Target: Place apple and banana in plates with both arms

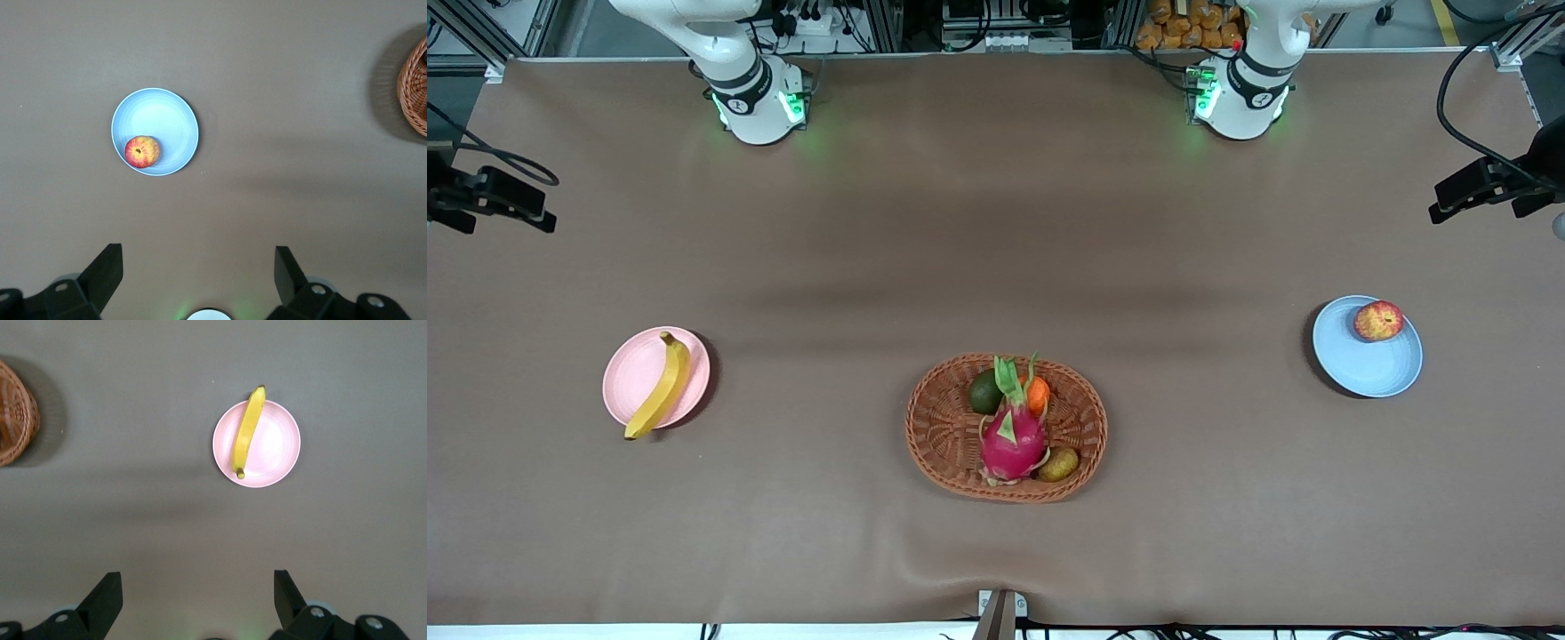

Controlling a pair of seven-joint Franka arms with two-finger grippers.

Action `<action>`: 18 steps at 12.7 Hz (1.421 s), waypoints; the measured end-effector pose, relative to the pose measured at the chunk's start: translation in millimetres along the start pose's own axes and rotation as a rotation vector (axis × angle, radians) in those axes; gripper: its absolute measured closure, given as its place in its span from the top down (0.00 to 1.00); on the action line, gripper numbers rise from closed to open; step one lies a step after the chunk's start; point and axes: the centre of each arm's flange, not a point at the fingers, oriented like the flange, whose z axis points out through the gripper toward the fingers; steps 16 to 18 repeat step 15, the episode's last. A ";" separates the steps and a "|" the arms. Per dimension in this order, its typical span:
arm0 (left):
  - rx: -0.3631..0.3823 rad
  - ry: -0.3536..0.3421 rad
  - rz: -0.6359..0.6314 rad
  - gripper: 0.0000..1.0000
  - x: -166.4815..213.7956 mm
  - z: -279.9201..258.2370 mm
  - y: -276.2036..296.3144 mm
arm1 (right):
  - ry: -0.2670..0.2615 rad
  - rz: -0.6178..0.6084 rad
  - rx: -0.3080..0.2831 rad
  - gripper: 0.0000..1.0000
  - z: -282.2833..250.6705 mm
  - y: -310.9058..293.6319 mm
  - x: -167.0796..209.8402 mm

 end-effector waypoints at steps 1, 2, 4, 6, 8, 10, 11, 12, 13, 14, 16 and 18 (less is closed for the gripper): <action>0.000 0.003 0.000 1.00 0.3 -0.3 0.2 | 0.004 0.006 0.001 1.00 2.6 0.0 2.5; -0.001 0.005 0.001 1.00 0.5 -0.5 0.4 | 0.001 0.009 0.001 1.00 6.5 0.0 4.3; -0.007 0.006 0.001 1.00 0.6 -0.5 1.1 | -0.009 0.011 0.001 1.00 11.5 -0.1 5.9; -0.007 0.006 0.001 1.00 0.6 -0.5 1.0 | -0.006 0.011 0.001 1.00 11.3 -0.1 6.3; -0.007 0.006 -0.001 1.00 0.7 -0.6 -0.1 | -0.003 0.017 0.001 1.00 11.1 1.3 6.6; -0.007 0.007 -0.002 1.00 0.8 -0.7 -0.4 | -0.003 0.025 0.002 1.00 11.0 5.1 6.5; -0.007 0.007 -0.002 1.00 0.8 -0.7 -0.4 | -0.003 0.027 0.002 1.00 11.0 6.2 6.5; -0.007 0.007 -0.002 1.00 0.8 -0.7 -0.5 | -0.003 0.027 0.002 1.00 11.0 6.3 6.5; -0.007 0.007 -0.002 1.00 0.8 -0.6 -0.4 | -0.003 0.027 0.002 1.00 11.0 6.0 6.5; -0.007 0.006 -0.002 1.00 1.1 -0.2 -0.4 | -0.003 0.026 0.002 1.00 11.0 5.8 6.5; -0.007 0.003 -0.002 1.00 2.0 1.2 -0.3 | -0.003 0.026 0.002 1.00 11.0 5.7 6.5; -0.007 0.003 -0.002 1.00 2.0 1.2 -0.3 | -0.003 0.026 0.002 1.00 11.0 5.7 6.5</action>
